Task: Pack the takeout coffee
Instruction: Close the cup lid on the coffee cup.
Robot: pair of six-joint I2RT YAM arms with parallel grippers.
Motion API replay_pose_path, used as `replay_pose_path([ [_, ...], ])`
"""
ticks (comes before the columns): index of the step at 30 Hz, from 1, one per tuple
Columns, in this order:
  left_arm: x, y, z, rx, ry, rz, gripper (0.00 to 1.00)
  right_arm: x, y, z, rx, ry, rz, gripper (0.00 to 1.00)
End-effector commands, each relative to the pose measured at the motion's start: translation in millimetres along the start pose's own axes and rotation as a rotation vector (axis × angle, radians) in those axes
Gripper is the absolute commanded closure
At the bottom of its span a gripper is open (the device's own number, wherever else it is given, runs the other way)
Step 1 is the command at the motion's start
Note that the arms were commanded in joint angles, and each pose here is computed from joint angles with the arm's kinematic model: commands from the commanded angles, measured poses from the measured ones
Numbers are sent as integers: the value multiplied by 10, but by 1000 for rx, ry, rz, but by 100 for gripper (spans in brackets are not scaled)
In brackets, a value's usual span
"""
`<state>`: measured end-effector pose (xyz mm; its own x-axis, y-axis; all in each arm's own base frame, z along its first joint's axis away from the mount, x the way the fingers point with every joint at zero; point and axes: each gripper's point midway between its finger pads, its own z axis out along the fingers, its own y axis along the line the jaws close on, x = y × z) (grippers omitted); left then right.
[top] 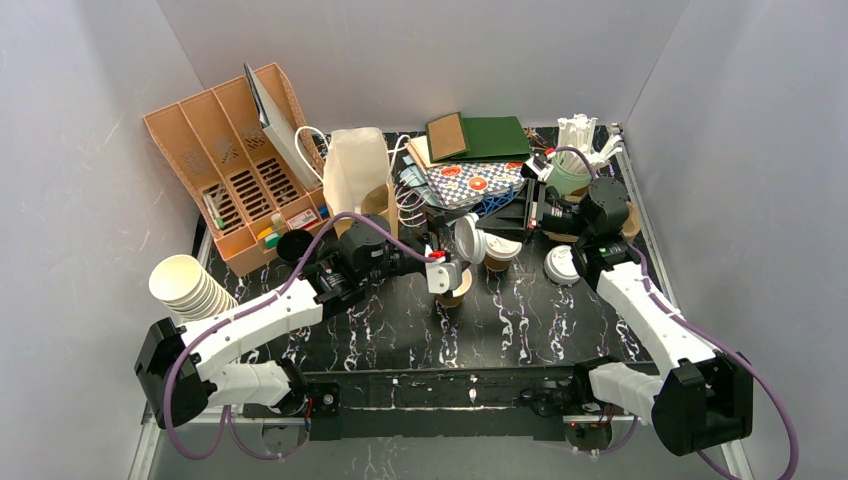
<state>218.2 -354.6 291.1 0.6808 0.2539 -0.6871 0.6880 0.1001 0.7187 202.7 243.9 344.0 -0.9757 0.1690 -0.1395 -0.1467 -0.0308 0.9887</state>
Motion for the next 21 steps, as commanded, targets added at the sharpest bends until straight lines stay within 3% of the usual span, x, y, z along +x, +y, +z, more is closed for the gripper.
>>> replay_pose_path([
  [1,-236,177,-49,-59,-67,29,4,37,64,-7,-28,-2,-46,99],
  [17,-255,193,-61,-66,-74,36,15,35,45,-11,-30,-8,-34,99],
  [19,-257,193,-68,-67,-74,36,16,36,36,-12,-29,-11,-31,91],
  [21,-253,187,-77,-65,-70,34,16,29,18,-10,-27,-15,-28,76],
])
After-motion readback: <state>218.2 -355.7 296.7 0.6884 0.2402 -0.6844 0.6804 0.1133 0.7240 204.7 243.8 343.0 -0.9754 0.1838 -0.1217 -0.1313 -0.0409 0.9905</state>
